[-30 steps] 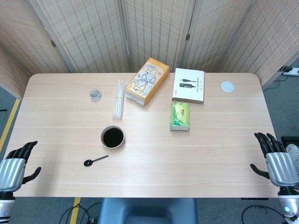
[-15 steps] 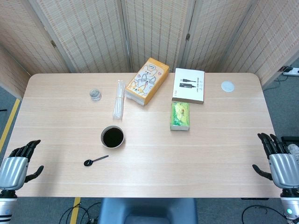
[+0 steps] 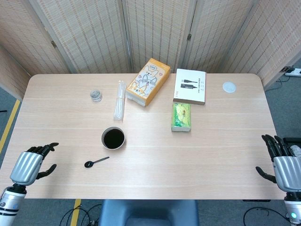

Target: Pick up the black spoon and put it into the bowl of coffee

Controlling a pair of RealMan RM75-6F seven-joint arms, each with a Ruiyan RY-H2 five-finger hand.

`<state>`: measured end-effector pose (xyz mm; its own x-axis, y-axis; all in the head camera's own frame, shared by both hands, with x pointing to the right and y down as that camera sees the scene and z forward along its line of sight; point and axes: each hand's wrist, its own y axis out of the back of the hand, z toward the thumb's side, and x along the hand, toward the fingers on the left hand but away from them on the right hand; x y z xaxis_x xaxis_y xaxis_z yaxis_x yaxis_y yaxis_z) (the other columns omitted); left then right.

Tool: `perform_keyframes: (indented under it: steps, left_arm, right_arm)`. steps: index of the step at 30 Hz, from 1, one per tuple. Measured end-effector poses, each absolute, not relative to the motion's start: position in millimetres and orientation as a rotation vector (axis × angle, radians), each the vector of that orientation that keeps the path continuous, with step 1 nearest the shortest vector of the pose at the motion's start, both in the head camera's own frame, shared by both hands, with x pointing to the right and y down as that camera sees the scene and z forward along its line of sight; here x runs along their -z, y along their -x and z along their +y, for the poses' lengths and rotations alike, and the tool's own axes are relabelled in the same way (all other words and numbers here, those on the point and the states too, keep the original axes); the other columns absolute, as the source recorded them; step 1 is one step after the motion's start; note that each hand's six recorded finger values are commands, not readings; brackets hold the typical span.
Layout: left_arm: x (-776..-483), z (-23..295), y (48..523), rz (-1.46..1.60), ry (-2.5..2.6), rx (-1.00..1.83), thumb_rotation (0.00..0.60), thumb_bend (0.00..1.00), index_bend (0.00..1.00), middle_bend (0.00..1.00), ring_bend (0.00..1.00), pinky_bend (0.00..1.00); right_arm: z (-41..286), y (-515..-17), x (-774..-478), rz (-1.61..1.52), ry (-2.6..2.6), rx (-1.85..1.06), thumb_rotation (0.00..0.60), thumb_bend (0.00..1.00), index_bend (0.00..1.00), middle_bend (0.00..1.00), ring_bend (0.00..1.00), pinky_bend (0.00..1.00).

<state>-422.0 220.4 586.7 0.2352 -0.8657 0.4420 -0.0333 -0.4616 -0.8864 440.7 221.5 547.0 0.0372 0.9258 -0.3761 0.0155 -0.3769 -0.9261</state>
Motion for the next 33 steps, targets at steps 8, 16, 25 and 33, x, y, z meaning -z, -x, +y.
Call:
perform_keyframes:
  steps: [8, 16, 25, 33]
  left_arm:
    - [-607.8, 217.7, 400.3, 0.686, 1.837, 1.284, 0.600, 0.40, 0.36, 0.90, 0.88, 0.97]
    - [-634.1, 220.4, 374.3, 0.531, 1.939, 1.250, 0.600, 0.42, 0.36, 0.91, 0.89, 0.97]
    - [-668.9, 218.2, 346.7, 0.490, 2.021, 1.278, 0.600, 0.41, 0.35, 0.93, 0.91, 0.98]
    - [-699.8, 211.6, 335.7, 0.465, 2.083, 1.393, 0.600, 0.41, 0.34, 0.94, 0.91, 0.98]
  right_arm:
    - [222.0, -438.4, -547.2, -0.986, 1.523, -1.453, 0.600, 0.08, 0.08, 0.11, 0.12, 0.22]
    - [222.7, -435.8, -548.4, -0.979, 1.527, -1.454, 0.600, 0.08, 0.08, 0.11, 0.14, 0.22]
    - [225.0, -437.4, -546.1, -0.987, 1.524, -1.453, 0.600, 0.08, 0.08, 0.11, 0.15, 0.22]
    - [228.4, -444.9, -543.5, -1.005, 1.508, -1.468, 0.600, 0.08, 0.08, 0.11, 0.16, 0.22]
